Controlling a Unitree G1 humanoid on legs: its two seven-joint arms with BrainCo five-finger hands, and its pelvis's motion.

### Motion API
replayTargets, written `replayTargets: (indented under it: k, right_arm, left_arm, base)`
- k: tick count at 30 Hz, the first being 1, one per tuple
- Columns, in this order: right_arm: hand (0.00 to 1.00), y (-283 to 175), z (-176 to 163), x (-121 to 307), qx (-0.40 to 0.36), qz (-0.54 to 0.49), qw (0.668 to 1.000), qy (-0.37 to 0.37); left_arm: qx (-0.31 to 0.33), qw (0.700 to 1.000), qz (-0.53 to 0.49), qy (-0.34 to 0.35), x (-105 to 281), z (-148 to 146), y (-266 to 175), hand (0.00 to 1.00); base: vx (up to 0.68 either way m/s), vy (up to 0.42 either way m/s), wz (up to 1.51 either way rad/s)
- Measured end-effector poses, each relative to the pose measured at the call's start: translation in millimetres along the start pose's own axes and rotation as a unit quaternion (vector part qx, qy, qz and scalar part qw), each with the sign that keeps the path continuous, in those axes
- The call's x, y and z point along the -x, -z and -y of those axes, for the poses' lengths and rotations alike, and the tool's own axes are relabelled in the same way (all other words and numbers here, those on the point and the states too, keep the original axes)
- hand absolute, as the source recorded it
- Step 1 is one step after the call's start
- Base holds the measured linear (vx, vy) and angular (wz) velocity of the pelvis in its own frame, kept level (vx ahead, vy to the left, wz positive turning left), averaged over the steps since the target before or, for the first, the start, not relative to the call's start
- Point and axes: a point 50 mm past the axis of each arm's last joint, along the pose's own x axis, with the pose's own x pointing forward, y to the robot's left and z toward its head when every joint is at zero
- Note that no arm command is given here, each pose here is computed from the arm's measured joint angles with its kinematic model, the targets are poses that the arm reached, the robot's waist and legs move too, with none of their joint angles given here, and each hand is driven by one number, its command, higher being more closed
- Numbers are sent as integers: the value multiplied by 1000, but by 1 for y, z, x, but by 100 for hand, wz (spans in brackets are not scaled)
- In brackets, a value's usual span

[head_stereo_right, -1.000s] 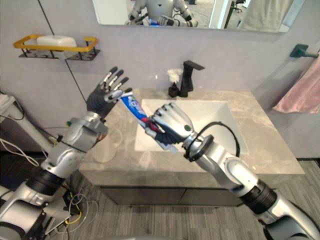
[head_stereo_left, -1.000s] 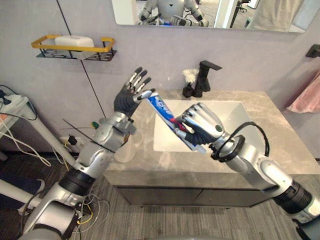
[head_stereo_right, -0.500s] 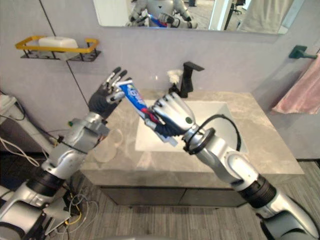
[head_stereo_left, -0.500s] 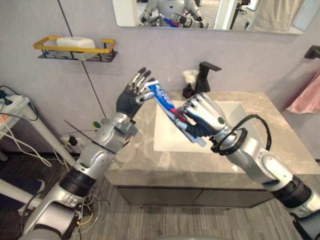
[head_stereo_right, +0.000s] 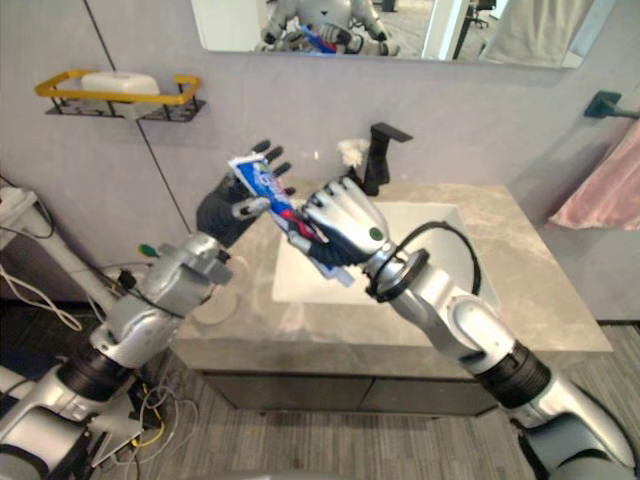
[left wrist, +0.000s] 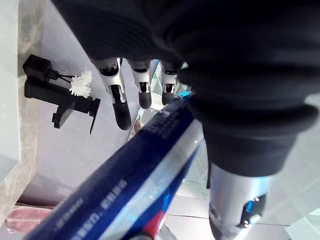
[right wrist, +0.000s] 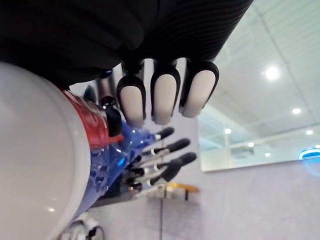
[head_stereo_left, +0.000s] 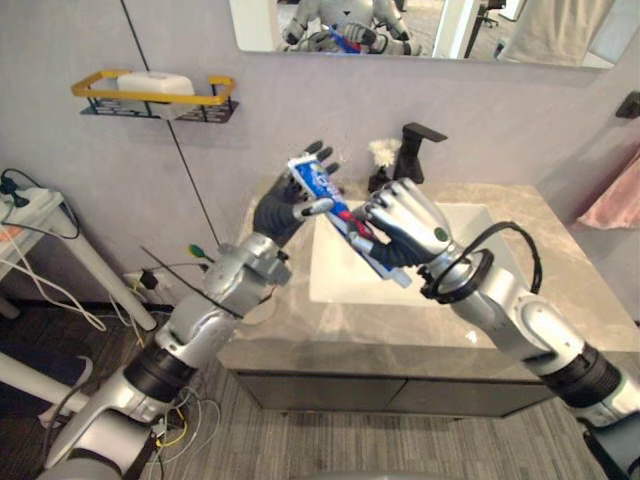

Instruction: Organize washtable

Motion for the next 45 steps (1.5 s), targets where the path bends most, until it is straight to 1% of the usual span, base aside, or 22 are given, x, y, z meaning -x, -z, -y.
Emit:
replayTargets:
  k: [1, 2, 13, 19, 26, 27, 39, 45]
  right_arm:
    - [100, 0, 0, 0, 0, 0, 1000, 0]
    - [100, 0, 0, 0, 0, 0, 1000, 0]
    - [100, -14, -12, 2, -22, 39, 999, -25]
    - [100, -15, -12, 1, -22, 43, 998, -27]
    - [100, -15, -11, 1, -21, 43, 998, -27]
    - [0, -15, -11, 1, -18, 44, 998, -27]
    - [0, -8, -6, -5, 10, 36, 999, -18]
    - [0, -2, 1, -6, 19, 23, 1000, 0]
  left_arm:
    - [0, 1000, 0, 0, 0, 0, 0, 0]
    - [2, 1000, 0, 0, 0, 0, 0, 100]
    - [5, 1000, 3, 7, -5, 3, -4, 100]
    - [3, 1000, 9, 21, -9, 8, -8, 100]
    - [3, 1000, 10, 22, -9, 9, -8, 100]
    - [3, 1000, 10, 22, -9, 9, -8, 100]
    - [8, 1000, 14, 24, -10, 11, -7, 100]
    - [4, 999, 22, 32, -15, 15, -11, 100]
  base:
    - [-40, -14, 0]
    - [-34, -13, 0]
    - [-9, -3, 0]
    - [-10, -5, 0]
    - [0, 0, 0]
    - [0, 0, 0]
    - [0, 0, 0]
    - [0, 0, 0]
